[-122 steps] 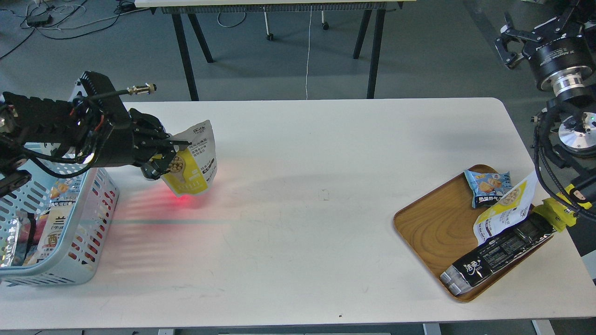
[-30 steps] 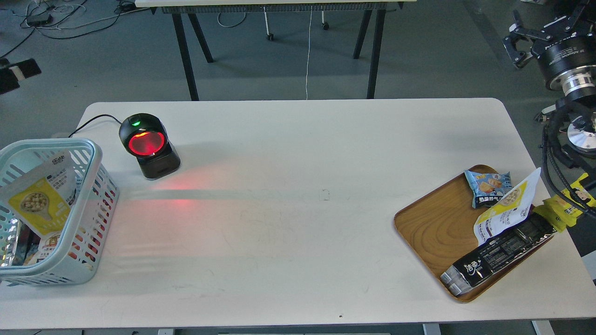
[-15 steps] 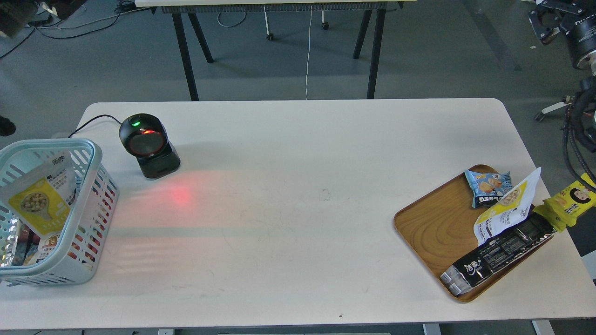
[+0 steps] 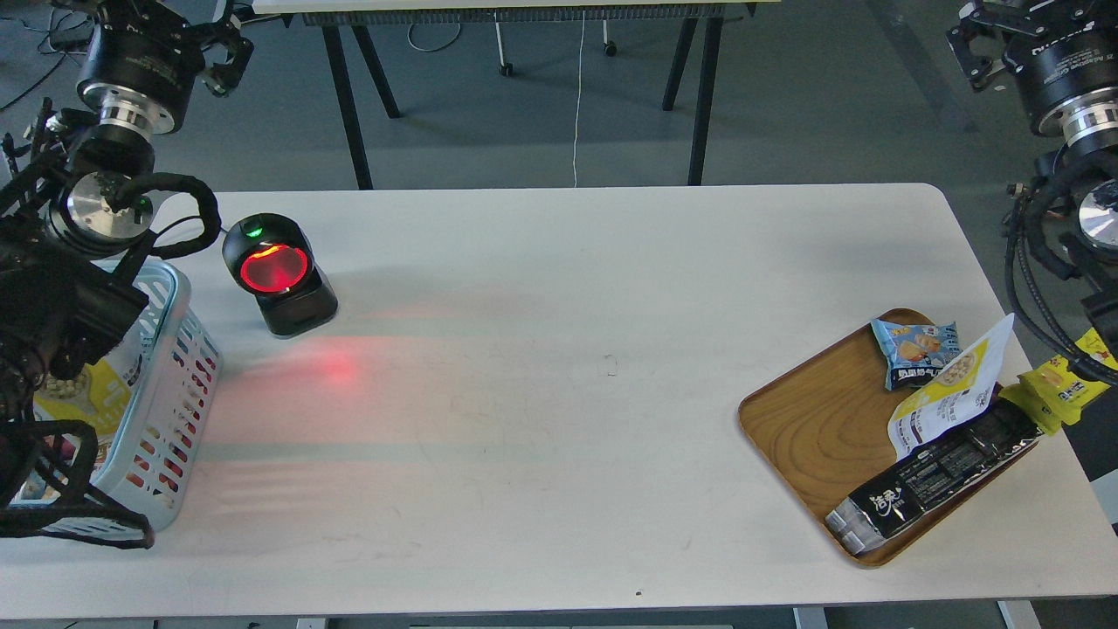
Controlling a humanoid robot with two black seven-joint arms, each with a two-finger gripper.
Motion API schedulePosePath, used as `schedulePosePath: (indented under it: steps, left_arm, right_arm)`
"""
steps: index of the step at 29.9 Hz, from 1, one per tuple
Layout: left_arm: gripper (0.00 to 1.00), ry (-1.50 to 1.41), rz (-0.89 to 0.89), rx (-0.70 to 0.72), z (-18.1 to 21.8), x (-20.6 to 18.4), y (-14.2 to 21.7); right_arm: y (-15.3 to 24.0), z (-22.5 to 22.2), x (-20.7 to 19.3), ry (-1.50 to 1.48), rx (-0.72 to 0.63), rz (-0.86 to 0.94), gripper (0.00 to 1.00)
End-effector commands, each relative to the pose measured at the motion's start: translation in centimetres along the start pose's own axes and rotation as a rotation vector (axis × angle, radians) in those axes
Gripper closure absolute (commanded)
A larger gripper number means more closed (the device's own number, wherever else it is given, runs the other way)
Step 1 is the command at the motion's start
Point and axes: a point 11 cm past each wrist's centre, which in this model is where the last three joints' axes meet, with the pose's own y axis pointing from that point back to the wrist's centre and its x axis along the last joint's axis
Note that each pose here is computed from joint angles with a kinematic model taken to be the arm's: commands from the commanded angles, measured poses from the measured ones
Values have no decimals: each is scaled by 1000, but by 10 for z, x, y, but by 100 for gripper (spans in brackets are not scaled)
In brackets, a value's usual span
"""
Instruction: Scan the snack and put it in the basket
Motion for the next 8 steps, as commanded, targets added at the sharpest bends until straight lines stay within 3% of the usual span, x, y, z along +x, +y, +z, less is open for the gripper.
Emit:
schedulePosePath:
  steps: [1,8]
  left_arm:
    - [0,77,25,-26,-9,0,0]
    - [0,105,19,-24,-18,-6,-1]
  right_arm:
    - [1,19,2,-27,-15,10,1]
    - [7,42,8,-48,-45,32,1]
